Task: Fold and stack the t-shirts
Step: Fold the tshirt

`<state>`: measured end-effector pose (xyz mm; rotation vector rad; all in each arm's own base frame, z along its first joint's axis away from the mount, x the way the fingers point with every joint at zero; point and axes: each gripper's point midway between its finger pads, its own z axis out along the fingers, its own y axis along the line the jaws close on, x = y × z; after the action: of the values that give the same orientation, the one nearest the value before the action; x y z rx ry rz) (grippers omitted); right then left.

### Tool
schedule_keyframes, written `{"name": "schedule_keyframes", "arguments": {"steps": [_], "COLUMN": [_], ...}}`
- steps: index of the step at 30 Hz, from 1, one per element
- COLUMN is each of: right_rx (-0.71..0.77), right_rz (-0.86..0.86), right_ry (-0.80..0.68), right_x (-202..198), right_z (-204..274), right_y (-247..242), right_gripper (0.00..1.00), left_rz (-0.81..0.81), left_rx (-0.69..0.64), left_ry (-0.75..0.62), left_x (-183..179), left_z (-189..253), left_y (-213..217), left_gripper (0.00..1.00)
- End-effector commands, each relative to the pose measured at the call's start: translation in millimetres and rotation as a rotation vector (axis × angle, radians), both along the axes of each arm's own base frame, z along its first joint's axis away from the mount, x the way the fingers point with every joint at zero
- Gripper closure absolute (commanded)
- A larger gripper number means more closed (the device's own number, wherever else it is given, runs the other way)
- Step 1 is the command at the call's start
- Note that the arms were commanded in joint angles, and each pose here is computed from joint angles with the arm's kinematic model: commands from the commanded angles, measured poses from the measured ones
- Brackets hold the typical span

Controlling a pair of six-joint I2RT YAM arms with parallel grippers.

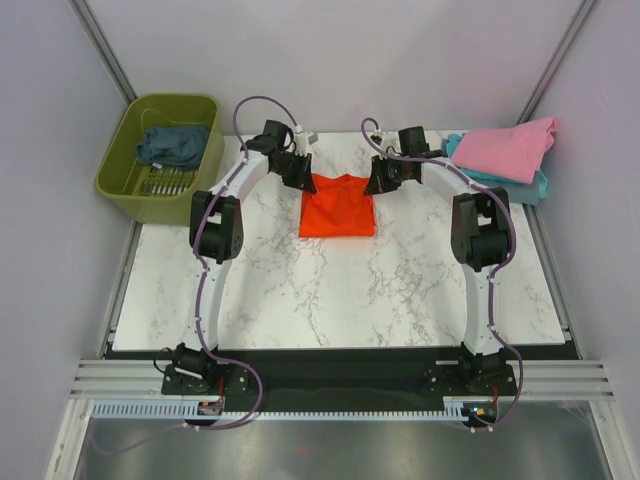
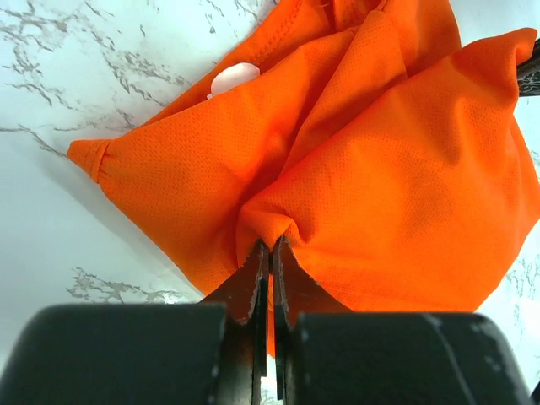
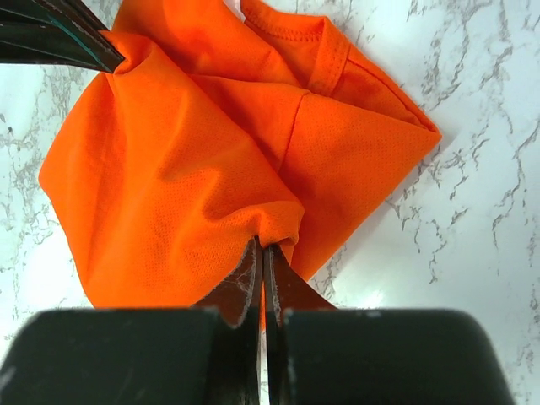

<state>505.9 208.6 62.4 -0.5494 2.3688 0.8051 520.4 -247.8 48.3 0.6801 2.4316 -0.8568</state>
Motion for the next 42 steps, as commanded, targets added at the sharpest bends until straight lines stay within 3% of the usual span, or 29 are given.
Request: {"name": "schedule_keyframes", "arguments": {"steps": [1, 15, 21, 26, 27, 28, 29, 31, 32, 35, 38, 40, 42], "right_rx": [0.037, 0.04, 0.03, -0.017, -0.031, -0.043, -0.076, -0.096, -0.101, -0.112, -0.094, -0.092, -0.034], "right_rz": [0.017, 0.002, -0.015, -0.057, -0.089, -0.13, -0.166, -0.183, -0.194, -0.225, -0.234, -0.229, -0.274], "right_ry": [-0.154, -0.217, -0.248, -0.263, -0.286, -0.289, -0.298, -0.336, -0.351, -0.388, -0.389, -0.369, -0.292], "right_x": [17.4, 22.3, 36.6, 59.6, 68.7, 75.7, 83.7, 93.5, 96.3, 99.3, 91.6, 83.7, 74.4], "right_z": [60.8, 90.2, 92.0, 72.9, 75.5, 73.2, 66.4, 73.9, 79.2, 97.6, 111.8, 108.9, 104.6], "right_y": [7.9, 7.3, 6.1, 0.9, -2.3, -6.2, -12.5, -15.4, -17.1, -22.4, -22.6, -25.1, -29.8], "right_gripper": [1.0, 1.0, 1.0, 1.0, 0.98, 0.81, 0.72, 0.63, 0.58, 0.51, 0.5, 0.5, 0.42], "left_rz": [-0.004, 0.01, 0.047, 0.156, 0.178, 0.208, 0.226, 0.28, 0.295, 0.325, 0.374, 0.334, 0.278], "left_rx": [-0.069, -0.109, -0.084, -0.035, -0.035, -0.013, -0.01, 0.028, 0.034, 0.05, 0.053, 0.024, -0.02], "left_ry": [-0.164, -0.255, -0.29, -0.352, -0.378, -0.399, -0.448, -0.495, -0.513, -0.539, -0.525, -0.517, -0.504], "left_x": [18.8, 24.4, 39.8, 78.4, 86.5, 95.2, 104.5, 114.8, 117.6, 120.5, 116.8, 104.8, 89.8], "left_z": [75.3, 124.0, 120.9, 97.9, 99.6, 94.4, 103.9, 109.1, 113.7, 123.5, 134.3, 150.0, 165.2], "left_y": [-4.9, -5.0, 0.5, 7.8, 8.8, 12.2, 12.4, 17.1, 18.7, 24.4, 30.2, 24.3, 16.1], "left_gripper": [0.98, 0.98, 0.98, 0.96, 0.91, 0.62, 0.51, 0.43, 0.33, 0.25, 0.23, 0.23, 0.23]}}
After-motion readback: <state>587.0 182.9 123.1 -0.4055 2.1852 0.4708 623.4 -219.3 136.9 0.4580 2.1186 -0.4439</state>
